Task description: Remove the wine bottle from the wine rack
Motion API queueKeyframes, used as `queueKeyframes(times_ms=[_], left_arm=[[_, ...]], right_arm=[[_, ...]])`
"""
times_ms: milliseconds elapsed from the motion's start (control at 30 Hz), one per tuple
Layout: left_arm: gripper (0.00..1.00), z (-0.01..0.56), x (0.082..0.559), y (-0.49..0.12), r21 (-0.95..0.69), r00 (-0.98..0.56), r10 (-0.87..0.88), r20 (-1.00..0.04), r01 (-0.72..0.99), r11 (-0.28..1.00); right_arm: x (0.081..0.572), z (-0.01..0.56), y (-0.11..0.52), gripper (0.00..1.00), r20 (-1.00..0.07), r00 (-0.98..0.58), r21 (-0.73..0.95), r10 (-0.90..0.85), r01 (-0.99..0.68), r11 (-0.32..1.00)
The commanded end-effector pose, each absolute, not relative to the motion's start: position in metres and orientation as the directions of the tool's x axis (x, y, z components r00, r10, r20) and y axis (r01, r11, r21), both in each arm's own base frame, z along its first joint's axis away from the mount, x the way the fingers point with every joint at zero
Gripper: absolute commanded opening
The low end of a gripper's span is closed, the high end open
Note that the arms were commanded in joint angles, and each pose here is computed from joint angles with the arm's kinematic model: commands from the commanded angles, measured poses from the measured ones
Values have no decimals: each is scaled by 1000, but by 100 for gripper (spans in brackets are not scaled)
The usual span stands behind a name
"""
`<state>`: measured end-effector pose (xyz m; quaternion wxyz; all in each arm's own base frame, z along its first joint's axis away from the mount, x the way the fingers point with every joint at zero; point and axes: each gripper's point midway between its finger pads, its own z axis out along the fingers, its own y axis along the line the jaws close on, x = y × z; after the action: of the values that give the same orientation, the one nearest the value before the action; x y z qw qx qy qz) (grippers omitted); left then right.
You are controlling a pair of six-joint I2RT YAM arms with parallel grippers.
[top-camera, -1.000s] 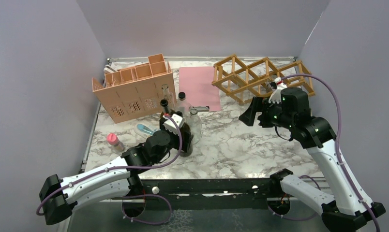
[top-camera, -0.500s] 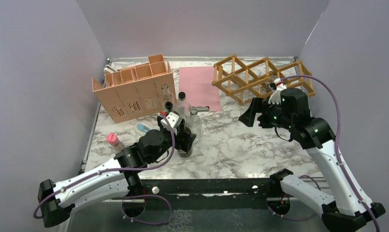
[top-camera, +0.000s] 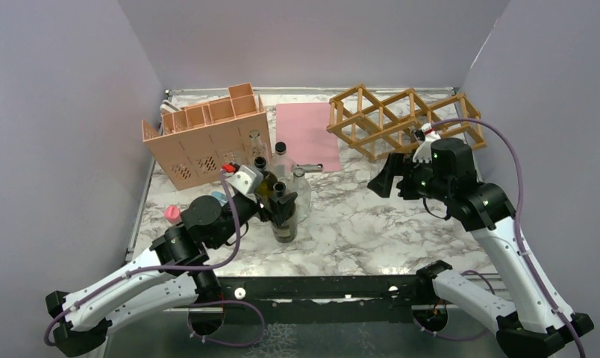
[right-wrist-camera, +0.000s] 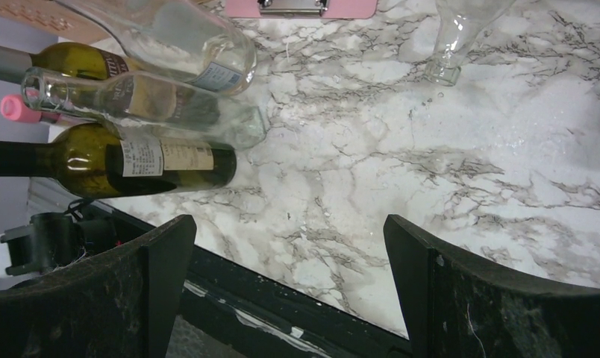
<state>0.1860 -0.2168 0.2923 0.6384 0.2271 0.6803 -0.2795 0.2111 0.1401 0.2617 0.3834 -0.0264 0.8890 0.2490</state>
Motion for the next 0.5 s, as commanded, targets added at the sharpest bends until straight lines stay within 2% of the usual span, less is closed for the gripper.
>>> queueKeyframes(times_ms=[0, 167, 333, 467], left_arm=[[99, 341, 187, -209, -6, 55, -58, -997, 670, 742], [99, 403, 197, -214, 102, 233, -68, -970, 644, 758], [99, 446, 224, -226, 185, 379, -41, -925, 541, 820], [99, 451, 259, -226, 173, 371, 19, -928, 386, 906]], right_arm=[[211, 261, 144, 100, -700, -698, 437, 150, -252, 863], [216, 254, 142, 100, -696, -702, 427, 153, -233, 874], [226, 243, 137, 100, -696, -701, 396, 154, -196, 897], [236, 230, 143, 100, -684, -712, 404, 161, -186, 896]])
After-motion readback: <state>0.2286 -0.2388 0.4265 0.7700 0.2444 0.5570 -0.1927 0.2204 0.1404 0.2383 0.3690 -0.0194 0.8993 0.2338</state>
